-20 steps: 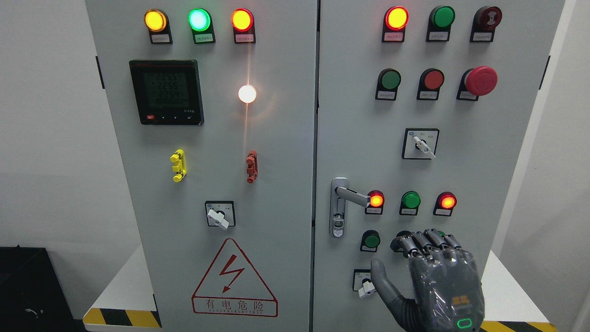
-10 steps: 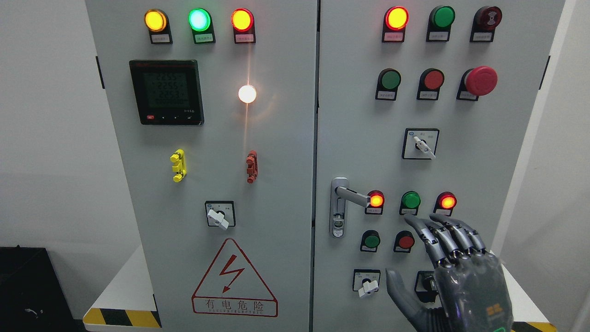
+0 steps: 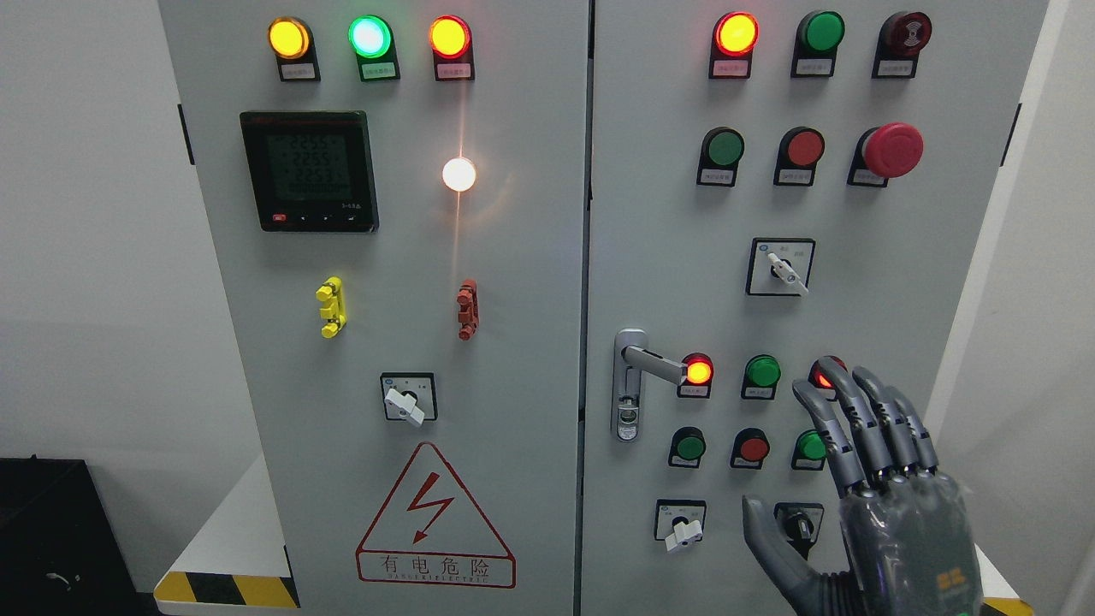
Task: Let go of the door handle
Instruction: 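Withdraw the open right hand away from the handle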
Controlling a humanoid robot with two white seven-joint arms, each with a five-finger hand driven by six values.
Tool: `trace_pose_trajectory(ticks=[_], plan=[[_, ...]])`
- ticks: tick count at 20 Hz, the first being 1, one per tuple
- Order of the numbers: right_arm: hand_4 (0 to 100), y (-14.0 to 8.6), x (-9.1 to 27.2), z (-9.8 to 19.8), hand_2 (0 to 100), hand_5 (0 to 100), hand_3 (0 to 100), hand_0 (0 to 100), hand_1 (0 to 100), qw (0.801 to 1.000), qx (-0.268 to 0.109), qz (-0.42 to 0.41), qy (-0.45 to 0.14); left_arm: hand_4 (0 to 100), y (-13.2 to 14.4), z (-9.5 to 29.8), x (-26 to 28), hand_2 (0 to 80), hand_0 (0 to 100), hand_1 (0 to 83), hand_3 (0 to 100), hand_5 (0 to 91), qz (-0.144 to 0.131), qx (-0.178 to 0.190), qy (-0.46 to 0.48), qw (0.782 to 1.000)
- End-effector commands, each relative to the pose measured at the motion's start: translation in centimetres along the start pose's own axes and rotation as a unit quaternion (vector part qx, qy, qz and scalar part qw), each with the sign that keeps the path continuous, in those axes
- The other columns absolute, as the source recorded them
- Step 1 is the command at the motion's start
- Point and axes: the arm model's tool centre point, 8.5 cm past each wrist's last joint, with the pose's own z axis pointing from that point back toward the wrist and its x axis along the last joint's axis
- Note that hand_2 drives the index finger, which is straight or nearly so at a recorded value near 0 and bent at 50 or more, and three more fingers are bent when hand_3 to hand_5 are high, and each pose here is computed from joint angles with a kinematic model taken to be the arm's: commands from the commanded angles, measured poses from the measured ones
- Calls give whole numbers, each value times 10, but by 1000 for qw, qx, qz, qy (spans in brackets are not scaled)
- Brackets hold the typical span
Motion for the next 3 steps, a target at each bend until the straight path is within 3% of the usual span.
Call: trace_pose_trajectory(ticks=[1,3], plan=[[38,-3,-4,1,91,0,49,498,232,1000,-2,2,10,0,0,1,-11,0,120,556,0,0,1,0,8,1000],[39,-2,-2,1,89,0,49,498,234,1000,-3,-1,8,0,0,1,-11,0,120,556,0,0,1,0,8,1000]])
